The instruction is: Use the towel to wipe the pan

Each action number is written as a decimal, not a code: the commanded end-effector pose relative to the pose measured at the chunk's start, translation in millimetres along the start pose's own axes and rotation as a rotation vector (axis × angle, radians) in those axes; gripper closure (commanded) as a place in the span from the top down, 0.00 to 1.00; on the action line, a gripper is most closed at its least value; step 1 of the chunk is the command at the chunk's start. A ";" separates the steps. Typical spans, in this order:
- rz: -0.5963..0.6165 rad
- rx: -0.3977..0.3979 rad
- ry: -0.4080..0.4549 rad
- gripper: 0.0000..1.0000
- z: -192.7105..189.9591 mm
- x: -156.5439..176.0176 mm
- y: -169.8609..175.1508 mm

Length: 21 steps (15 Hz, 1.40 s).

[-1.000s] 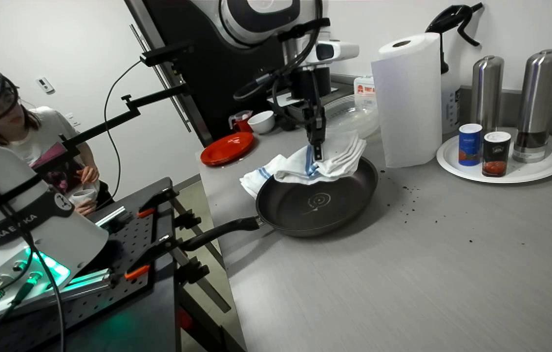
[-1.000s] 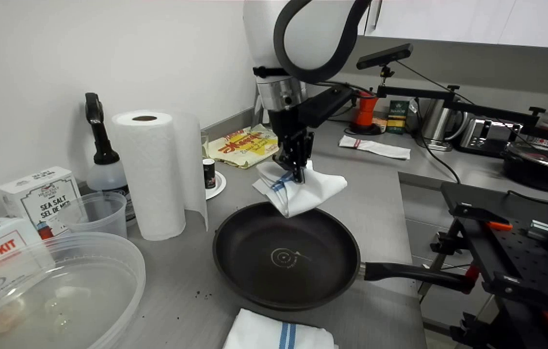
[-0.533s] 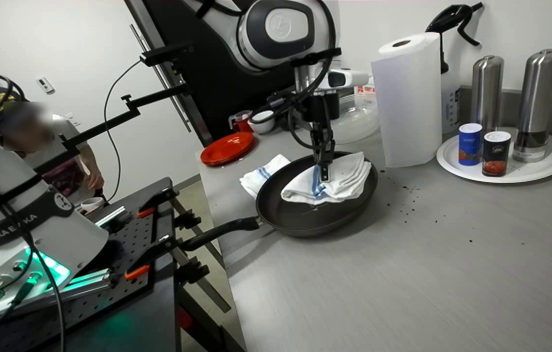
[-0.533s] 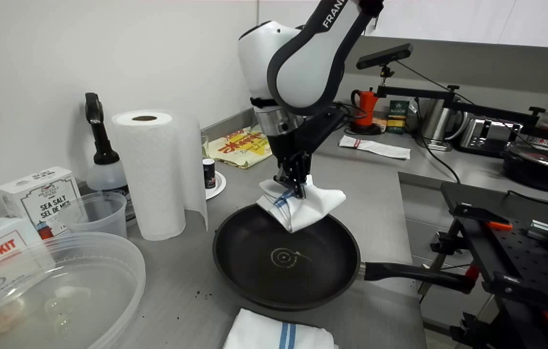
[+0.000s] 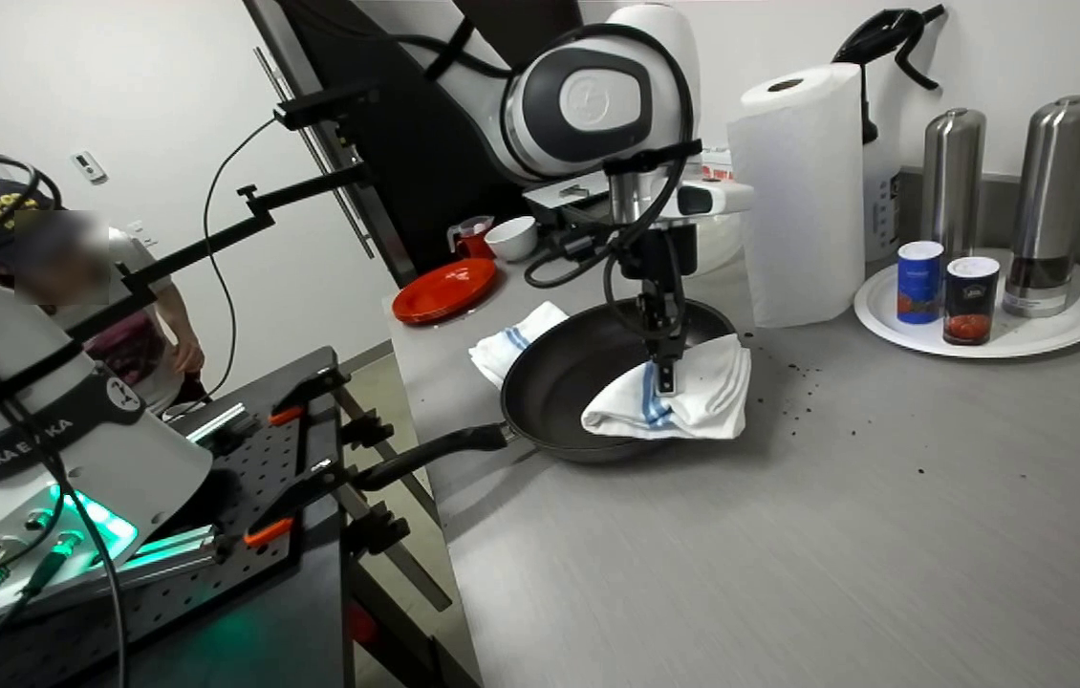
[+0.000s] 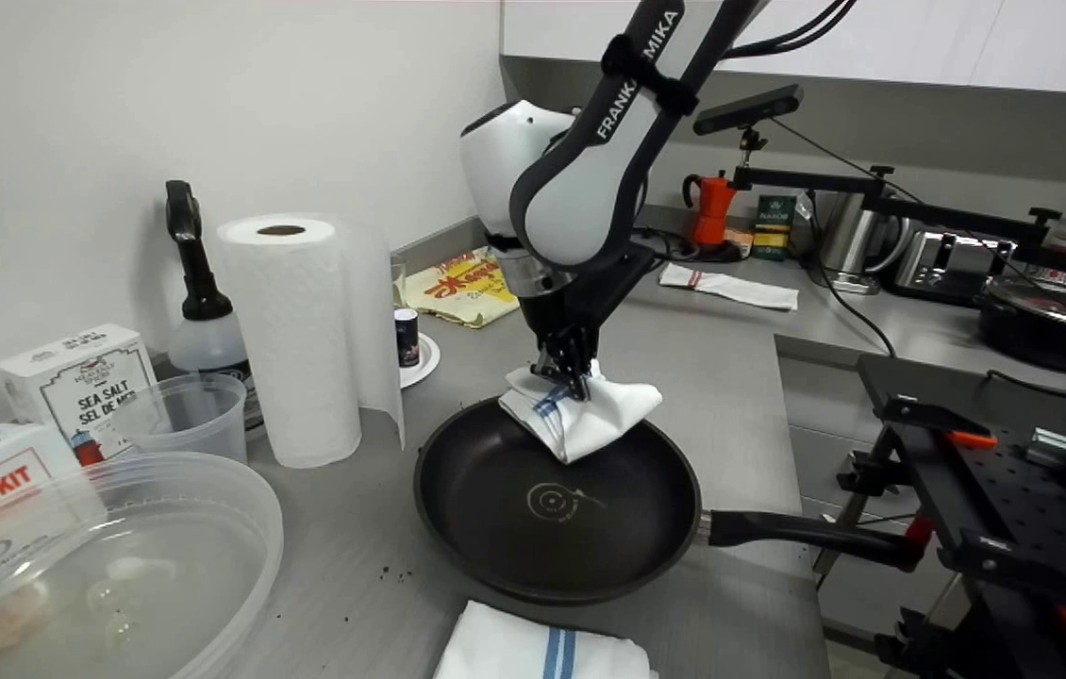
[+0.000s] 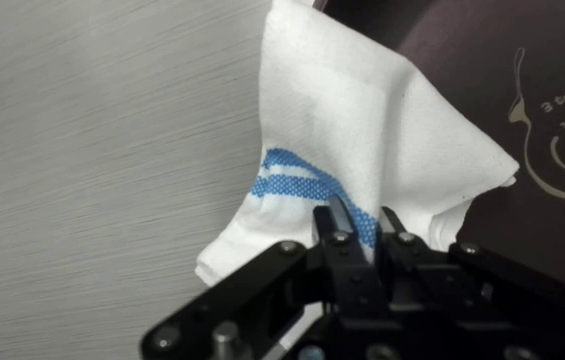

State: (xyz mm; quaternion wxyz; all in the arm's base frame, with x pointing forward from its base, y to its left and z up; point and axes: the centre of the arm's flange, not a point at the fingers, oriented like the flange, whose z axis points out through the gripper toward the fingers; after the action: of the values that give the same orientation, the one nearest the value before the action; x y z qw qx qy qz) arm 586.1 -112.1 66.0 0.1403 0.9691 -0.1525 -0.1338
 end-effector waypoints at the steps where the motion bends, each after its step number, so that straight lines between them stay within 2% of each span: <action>1: 0.012 -0.038 0.011 0.03 9.8 17.6 4.1; 13: 0.008 -0.031 -0.025 0.03 16.3 9.9 -3.9; 21: 0.009 -0.022 -0.044 0.03 38.7 6.0 -17.4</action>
State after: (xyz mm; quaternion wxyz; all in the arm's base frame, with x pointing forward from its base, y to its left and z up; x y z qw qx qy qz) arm 587.0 -114.8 43.0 0.1487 0.9661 -0.1515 -0.1469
